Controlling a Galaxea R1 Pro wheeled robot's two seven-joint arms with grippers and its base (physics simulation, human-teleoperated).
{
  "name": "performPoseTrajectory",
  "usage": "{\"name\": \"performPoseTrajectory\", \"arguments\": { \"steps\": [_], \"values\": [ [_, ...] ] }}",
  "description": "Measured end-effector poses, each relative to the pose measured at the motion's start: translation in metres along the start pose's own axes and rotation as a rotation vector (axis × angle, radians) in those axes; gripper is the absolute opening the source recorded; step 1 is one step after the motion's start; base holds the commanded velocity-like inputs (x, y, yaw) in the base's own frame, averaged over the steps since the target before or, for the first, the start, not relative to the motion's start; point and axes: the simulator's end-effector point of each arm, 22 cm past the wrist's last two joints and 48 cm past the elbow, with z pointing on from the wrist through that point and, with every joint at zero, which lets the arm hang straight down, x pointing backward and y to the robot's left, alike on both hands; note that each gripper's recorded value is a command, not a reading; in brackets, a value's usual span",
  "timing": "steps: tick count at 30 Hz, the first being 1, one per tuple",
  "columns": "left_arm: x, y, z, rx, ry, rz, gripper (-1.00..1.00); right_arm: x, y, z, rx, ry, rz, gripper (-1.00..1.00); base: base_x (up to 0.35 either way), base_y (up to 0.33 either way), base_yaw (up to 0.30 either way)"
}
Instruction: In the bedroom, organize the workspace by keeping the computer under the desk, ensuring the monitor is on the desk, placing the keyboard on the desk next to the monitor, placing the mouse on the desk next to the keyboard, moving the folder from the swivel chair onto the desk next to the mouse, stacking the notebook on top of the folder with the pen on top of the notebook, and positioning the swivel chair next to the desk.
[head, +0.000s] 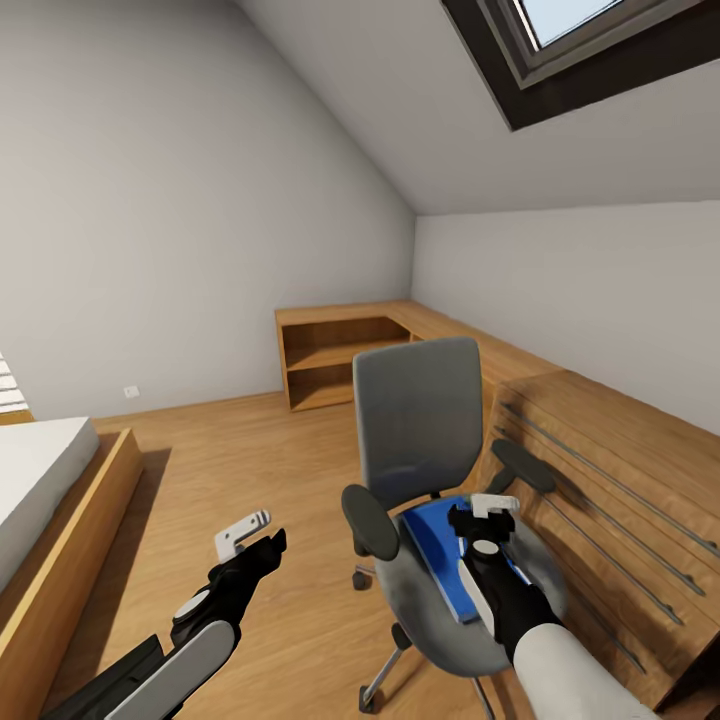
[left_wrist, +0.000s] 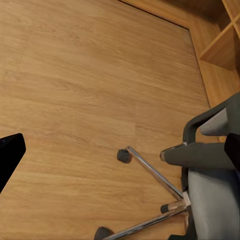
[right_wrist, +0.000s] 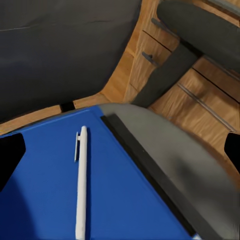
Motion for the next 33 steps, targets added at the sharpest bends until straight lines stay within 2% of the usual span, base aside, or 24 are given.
{"name": "performPoseTrajectory", "arguments": {
  "steps": [4, 8, 12, 17, 25, 33],
  "values": [
    [0.006, 0.003, 0.003, -0.001, -0.001, -0.001, 1.0, 0.012, -0.005, 0.017, -0.052, 0.074, 0.033, 1.0, 0.0, 0.0, 0.0],
    [0.012, 0.007, 0.007, -0.001, -0.001, -0.002, 1.0, 0.025, -0.005, 0.033, -0.116, 0.149, 0.095, 1.0, 0.0, 0.0, 0.0],
    [0.019, 0.01, 0.01, -0.001, -0.001, -0.002, 1.0, 0.035, -0.003, 0.04, -0.152, 0.186, 0.132, 1.0, 0.0, 0.0, 0.0],
    [0.027, 0.014, 0.014, -0.001, -0.002, -0.002, 1.0, 0.047, 0.003, 0.044, -0.181, 0.204, 0.148, 1.0, 0.0, 0.0, 0.0],
    [0.041, 0.021, 0.02, 0.001, 0.0, 0.003, 1.0, 0.062, 0.015, 0.046, -0.198, 0.201, 0.158, 1.0, 0.0, 0.0, 0.0],
    [0.045, 0.022, 0.022, 0.001, 0.0, 0.005, 1.0, 0.067, 0.018, 0.046, -0.199, 0.2, 0.161, 1.0, 0.0, 0.0, 0.0]
  ]
}}
